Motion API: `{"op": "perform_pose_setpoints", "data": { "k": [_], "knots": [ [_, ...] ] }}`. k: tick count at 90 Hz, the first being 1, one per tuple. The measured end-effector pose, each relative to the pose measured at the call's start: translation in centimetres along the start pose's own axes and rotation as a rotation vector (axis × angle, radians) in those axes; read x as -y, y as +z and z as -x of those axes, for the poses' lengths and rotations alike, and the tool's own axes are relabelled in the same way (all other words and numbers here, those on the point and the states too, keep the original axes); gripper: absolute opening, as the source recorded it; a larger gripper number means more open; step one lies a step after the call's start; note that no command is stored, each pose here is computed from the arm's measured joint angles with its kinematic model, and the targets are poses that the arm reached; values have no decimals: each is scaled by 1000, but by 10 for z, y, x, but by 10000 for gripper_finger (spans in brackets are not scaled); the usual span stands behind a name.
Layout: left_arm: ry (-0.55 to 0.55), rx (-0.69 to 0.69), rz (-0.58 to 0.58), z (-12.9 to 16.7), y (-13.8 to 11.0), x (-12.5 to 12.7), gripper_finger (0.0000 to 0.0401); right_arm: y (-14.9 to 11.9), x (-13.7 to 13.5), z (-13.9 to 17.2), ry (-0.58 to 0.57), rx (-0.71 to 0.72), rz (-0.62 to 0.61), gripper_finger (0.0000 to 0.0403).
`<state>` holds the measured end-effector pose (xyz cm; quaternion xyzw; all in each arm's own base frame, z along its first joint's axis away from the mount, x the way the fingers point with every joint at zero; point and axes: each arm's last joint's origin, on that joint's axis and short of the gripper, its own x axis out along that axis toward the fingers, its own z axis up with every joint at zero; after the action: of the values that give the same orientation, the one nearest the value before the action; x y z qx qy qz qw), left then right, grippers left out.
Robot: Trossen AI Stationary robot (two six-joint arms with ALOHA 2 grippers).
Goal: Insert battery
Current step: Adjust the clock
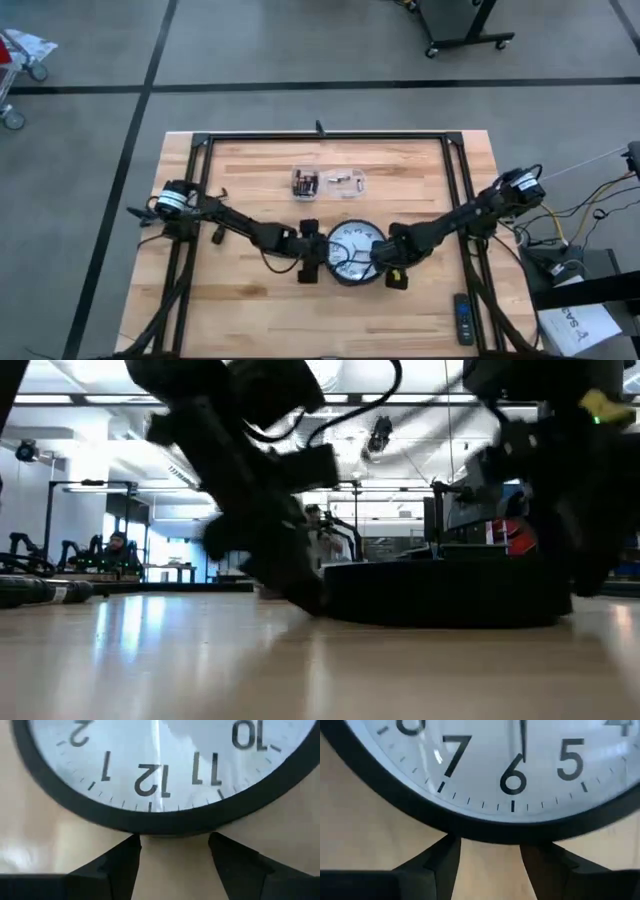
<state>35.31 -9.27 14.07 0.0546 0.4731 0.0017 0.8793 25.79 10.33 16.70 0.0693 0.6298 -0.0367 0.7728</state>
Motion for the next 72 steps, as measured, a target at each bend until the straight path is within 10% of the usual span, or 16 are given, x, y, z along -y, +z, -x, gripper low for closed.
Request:
{"op": "perform_pose_setpoints", "data": {
  "k": [28,72],
  "knots": [
    [27,-285,26,32,-33,27,221,2,-37,20,32,119,21,185],
    [-24,-153,64,19,-48,37,205,-17,-39,-14,46,157,-12,184]
  ]
}}
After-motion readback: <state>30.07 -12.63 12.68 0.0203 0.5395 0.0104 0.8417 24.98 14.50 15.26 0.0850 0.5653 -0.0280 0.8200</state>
